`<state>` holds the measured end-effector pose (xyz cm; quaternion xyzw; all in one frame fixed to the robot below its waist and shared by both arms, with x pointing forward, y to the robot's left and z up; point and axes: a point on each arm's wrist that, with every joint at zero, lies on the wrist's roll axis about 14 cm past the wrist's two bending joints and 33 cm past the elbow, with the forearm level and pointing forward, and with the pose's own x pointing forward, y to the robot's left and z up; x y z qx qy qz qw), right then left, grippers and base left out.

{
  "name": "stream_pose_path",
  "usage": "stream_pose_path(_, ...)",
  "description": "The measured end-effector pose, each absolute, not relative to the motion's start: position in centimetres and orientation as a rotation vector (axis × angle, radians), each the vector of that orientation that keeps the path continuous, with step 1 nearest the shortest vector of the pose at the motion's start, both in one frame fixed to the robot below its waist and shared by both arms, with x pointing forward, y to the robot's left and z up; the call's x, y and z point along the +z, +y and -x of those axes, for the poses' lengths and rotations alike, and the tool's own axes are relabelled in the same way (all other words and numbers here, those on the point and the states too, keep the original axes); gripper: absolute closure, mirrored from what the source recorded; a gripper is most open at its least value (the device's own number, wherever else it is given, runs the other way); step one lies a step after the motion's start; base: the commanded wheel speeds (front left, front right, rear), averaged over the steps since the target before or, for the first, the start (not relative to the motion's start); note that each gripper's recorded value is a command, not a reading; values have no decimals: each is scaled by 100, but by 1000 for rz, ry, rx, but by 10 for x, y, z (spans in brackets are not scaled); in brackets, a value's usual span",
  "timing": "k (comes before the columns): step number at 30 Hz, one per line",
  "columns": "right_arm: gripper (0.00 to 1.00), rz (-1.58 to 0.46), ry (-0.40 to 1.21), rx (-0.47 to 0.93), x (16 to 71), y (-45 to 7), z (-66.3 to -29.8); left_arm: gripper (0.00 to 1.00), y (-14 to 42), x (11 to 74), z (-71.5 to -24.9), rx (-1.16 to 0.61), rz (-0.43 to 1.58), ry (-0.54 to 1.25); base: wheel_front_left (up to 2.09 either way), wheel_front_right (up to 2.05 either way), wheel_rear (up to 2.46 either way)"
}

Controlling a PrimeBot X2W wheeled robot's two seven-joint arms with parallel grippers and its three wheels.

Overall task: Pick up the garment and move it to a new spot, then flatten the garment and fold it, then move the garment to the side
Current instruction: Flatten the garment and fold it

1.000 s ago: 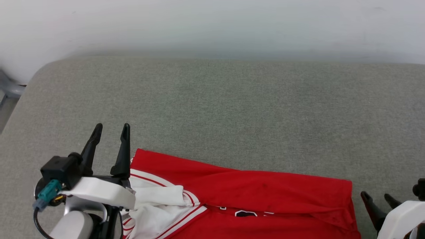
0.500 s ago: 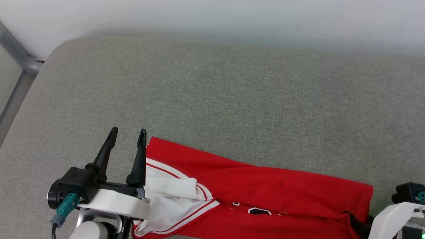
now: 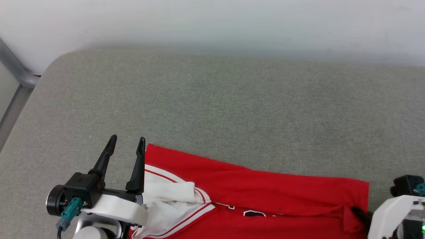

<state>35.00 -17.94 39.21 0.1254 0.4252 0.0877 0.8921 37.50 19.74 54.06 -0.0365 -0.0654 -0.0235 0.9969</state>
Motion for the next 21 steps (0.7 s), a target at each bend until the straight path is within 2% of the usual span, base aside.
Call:
stream_pose_path(7, 100, -279, 796, 1, 420, -241, -347, 0, 191, 546, -371, -62, 62, -148, 0, 0, 0)
stream_pose_path(13, 100, -329, 783, -130, 428, -282, -335, 0, 186, 546, -370, -72, 68, -148, 0, 0, 0)
stream_pose_path(15, 100, -355, 794, -139, 426, -283, -333, 0, 185, 545, -371, -75, 68, -146, 0, 0, 0)
stream_pose_path(18, 100, -496, 873, -128, 414, -270, -321, 0, 183, 544, -371, -79, 71, -141, 0, 0, 0)
stream_pose_path(20, 100, -714, 955, -29, 411, -241, -316, 0, 182, 541, -370, -81, 73, -133, 0, 0, 0)
stream_pose_path(21, 100, -714, 955, -29, 411, -241, -316, 0, 182, 541, -370, -81, 73, -133, 0, 0, 0)
